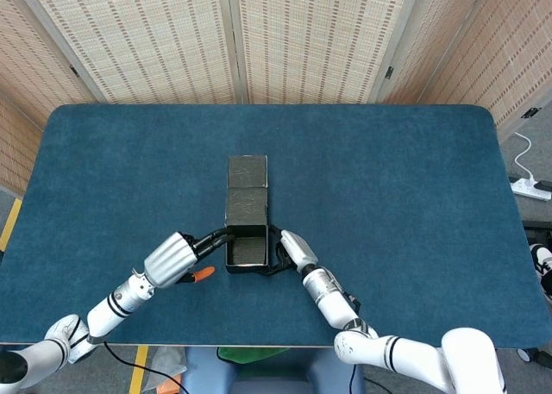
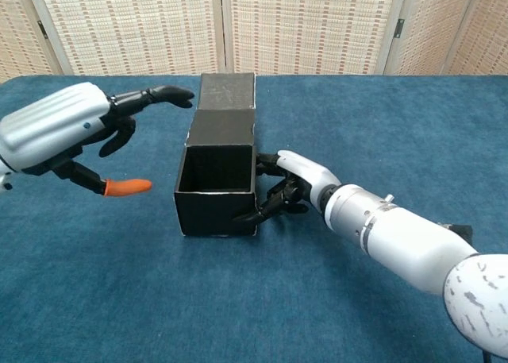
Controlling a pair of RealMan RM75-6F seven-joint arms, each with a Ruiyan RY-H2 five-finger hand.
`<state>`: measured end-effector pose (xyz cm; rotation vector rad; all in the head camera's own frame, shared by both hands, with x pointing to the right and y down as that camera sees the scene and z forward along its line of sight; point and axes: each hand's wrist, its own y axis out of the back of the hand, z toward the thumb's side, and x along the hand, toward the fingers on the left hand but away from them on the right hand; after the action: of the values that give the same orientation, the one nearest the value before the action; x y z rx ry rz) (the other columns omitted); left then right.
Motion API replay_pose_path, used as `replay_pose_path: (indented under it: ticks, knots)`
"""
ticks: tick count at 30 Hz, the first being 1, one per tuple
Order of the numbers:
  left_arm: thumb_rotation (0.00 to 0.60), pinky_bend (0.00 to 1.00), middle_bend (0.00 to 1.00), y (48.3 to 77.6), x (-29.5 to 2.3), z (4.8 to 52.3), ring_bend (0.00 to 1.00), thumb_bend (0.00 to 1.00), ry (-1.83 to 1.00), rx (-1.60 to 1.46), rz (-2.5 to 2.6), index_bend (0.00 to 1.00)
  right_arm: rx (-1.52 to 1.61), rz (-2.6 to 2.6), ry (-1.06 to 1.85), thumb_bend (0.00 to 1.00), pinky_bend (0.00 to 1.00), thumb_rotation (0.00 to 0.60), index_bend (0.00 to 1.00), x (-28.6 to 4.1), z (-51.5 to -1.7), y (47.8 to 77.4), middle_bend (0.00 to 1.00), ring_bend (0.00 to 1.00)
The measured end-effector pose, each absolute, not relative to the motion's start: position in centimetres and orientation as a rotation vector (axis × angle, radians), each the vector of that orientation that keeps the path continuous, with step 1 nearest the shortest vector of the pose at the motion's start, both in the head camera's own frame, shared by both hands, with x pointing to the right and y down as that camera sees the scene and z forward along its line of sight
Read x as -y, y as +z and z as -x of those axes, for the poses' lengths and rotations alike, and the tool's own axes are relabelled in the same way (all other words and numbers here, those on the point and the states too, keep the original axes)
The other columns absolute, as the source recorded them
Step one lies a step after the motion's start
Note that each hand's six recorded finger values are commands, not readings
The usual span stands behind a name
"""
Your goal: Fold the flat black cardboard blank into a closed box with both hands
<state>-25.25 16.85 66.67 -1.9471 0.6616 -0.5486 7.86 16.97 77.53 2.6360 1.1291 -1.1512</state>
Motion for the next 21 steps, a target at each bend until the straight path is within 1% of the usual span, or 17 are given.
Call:
replay_pose_path:
  ticks: [1, 3, 5, 6, 13, 15, 21]
  knots:
    - [0.6, 0.93, 0.24, 66.5, -16.8, 25.4, 0.79, 0.26, -0.548, -0.684, 1.966, 0.11, -1.124, -2.637, -1.159, 0.12, 1.0, 0.6, 0.07, -17.0, -7.7, 77.8, 0.21, 0.71]
    - [0.6, 0.93, 0.24, 66.0, -16.6, 25.9, 0.79, 0.26, -0.554, -0.737, 2.012, 0.1, -1.101, -2.64, -1.172, 0.05, 1.0, 0.6, 0.0, -17.3, -7.1, 78.3, 0.12, 0.68]
    - [0.6, 0.93, 0.23, 65.8, -16.5, 26.2, 0.79, 0.26, -0.566, -0.789, 2.069, 0.1, -1.068, -2.644, -1.169, 0.0, 1.0, 0.6, 0.0, -17.8, -6.3, 78.6, 0.04, 0.66]
    - [0.6, 0.93, 0.23, 65.7, -16.5, 26.4, 0.79, 0.26, -0.574, -0.811, 2.099, 0.09, -1.058, -2.648, -1.164, 0.0, 1.0, 0.6, 0.0, -17.9, -6.0, 78.5, 0.01, 0.65]
    - [0.6, 0.93, 0.17, 65.8, -16.4, 27.5, 0.77, 0.25, -0.681, -0.976, 2.379, 0.02, -1.031, -2.679, -1.099, 0.0, 1.0, 0.6, 0.0, -18.8, -5.8, 77.3, 0.0, 0.61]
    - [0.6, 0.93, 0.13, 66.2, -16.5, 27.9, 0.75, 0.25, -0.732, -1.014, 2.458, 0.0, -1.032, -2.688, -1.081, 0.0, 1.0, 0.6, 0.0, -19.0, -6.2, 76.8, 0.0, 0.61]
    - [0.6, 0.93, 0.01, 68.3, -16.7, 28.9, 0.68, 0.23, -0.915, -1.04, 2.599, 0.0, -1.059, -2.686, -1.094, 0.0, 1.0, 0.6, 0.0, -18.8, -8.4, 75.9, 0.0, 0.6]
